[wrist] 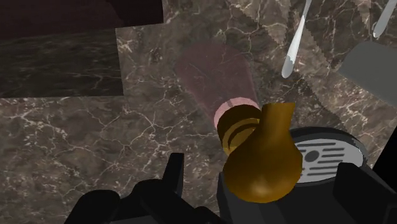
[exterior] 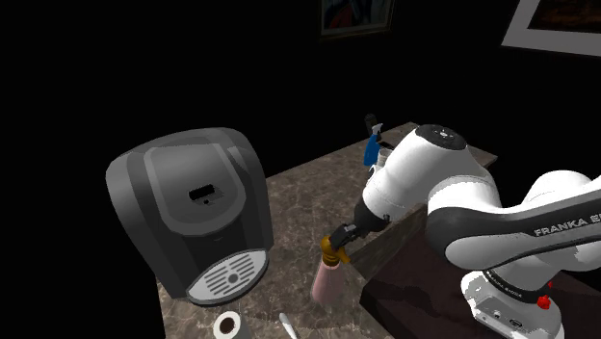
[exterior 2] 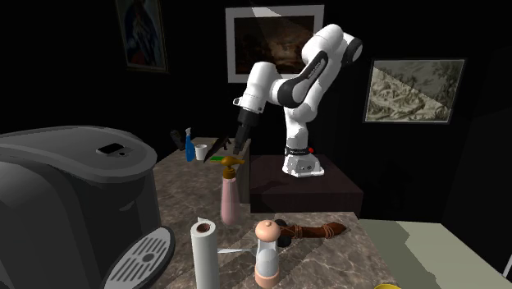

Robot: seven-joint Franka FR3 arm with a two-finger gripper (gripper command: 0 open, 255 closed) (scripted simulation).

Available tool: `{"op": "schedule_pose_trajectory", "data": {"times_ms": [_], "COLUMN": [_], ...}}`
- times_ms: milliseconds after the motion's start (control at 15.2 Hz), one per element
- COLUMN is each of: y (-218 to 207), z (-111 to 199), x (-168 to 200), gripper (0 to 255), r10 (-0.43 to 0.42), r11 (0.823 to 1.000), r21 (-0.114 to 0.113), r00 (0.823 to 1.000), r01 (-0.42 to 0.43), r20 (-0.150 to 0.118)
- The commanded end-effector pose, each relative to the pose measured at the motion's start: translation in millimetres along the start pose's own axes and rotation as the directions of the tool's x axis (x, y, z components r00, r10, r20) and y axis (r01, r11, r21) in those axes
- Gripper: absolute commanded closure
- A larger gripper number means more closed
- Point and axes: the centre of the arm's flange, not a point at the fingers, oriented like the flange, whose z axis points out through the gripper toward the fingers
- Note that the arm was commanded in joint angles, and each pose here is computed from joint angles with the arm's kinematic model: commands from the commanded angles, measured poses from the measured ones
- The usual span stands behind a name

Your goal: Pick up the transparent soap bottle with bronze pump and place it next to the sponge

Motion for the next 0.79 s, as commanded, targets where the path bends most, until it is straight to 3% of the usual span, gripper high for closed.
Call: {"op": "schedule_pose_trajectory", "data": {"times_ms": [0,462,726], "y": [-13,-13,-13], "z": [17,54,57], "x": [-8,-8,-8], "gripper": [0,0,0], "r10": [0.007,0.007,0.007], "r11": [1.0,1.0,1.0], "r21": [0.009,0.009,0.009], "r00": [1.0,1.0,1.0], "r01": [-0.007,-0.007,-0.007], "r20": [-0.012,-0.012,-0.012]}}
